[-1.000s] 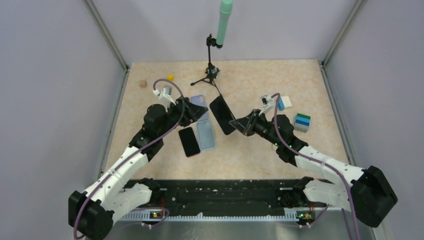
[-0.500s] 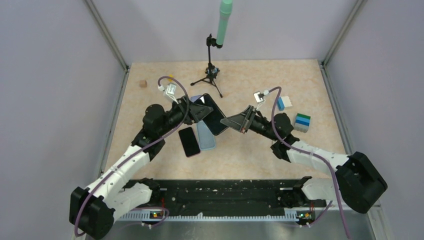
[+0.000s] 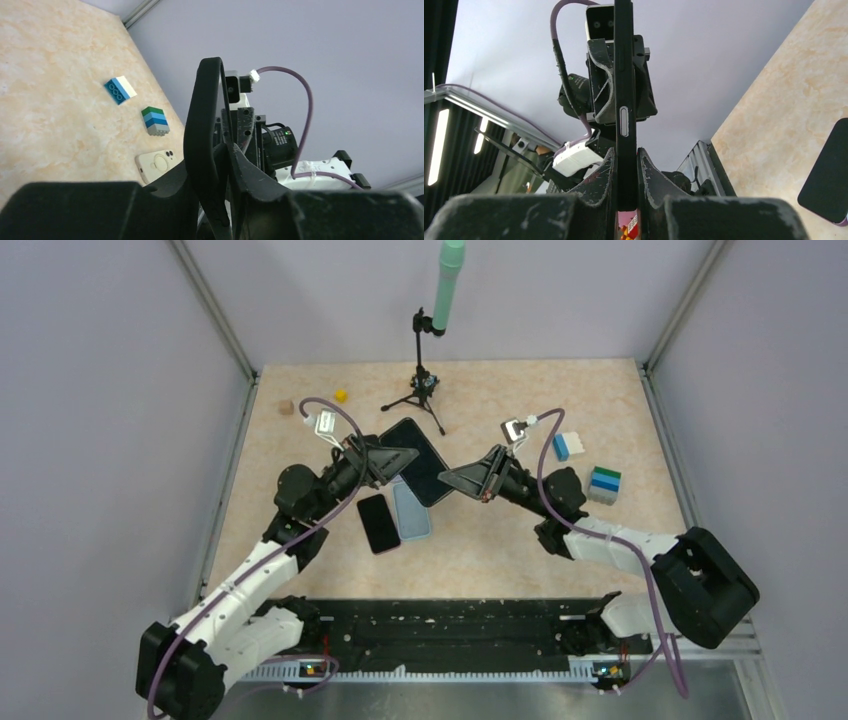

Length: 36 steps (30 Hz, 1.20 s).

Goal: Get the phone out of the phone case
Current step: Remove the phone case from the phone.

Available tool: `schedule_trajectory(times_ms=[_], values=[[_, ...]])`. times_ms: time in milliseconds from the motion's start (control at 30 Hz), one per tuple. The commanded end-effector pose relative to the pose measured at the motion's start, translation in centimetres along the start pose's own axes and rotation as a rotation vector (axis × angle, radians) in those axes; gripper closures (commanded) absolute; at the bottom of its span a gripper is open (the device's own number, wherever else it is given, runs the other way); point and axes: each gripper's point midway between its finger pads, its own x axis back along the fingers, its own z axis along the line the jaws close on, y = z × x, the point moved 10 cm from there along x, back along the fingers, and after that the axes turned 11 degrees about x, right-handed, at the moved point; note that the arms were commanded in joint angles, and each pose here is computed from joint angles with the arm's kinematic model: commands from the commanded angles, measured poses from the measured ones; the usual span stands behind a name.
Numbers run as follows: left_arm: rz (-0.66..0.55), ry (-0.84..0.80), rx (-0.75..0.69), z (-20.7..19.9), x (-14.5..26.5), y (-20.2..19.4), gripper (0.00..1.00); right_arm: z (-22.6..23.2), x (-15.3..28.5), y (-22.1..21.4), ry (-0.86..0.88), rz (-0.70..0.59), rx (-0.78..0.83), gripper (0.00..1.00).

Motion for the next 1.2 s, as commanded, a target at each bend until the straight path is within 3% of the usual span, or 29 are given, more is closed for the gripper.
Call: schedule_trajectory(times_ms=[0,100,133,333,400,467,633,933,1167], values=[[-0.089,-0.139,-0.013,-2.2,0.5,0.7,0.78,2.1,-0.9,1.9,0.117,-0.075,0.038,1.0],[-0.097,-0.159,-0.016,-2.6,0.5,0.8,1.0,2.2,-0.9,1.9,0.121,-0.073,0.032,1.0],[-0.095,-0.162,-0.019,-2.8,0.4,0.9,1.0,2.2,-0.9,1.9,0.122,-0.067,0.035,1.0],[-0.086,-0.129,-0.038,-2.9,0.4,1.0,1.0,1.7,-0.6,1.5,0.1,-0.048,0.098,0.52],[-0.085,-0.118,-0.038,-2.9,0.4,1.0,1.0,1.5,-0.5,1.3,0.08,-0.035,0.133,0.39],[-0.082,-0.112,-0.036,-3.0,0.3,1.1,1.0,1.1,-0.4,1.1,0.054,-0.01,0.156,0.34],[-0.068,-0.116,-0.026,-3.3,0.0,1.2,1.0,0.8,-0.1,0.6,0.057,0.054,0.21,0.32],[-0.058,-0.115,-0.001,-3.4,-0.2,1.2,1.0,0.1,0.2,-0.4,0.054,0.139,0.267,0.48],[-0.055,-0.113,0.007,-3.3,-0.2,1.2,1.0,0.4,-1.0,-1.4,0.048,0.19,0.336,0.54]])
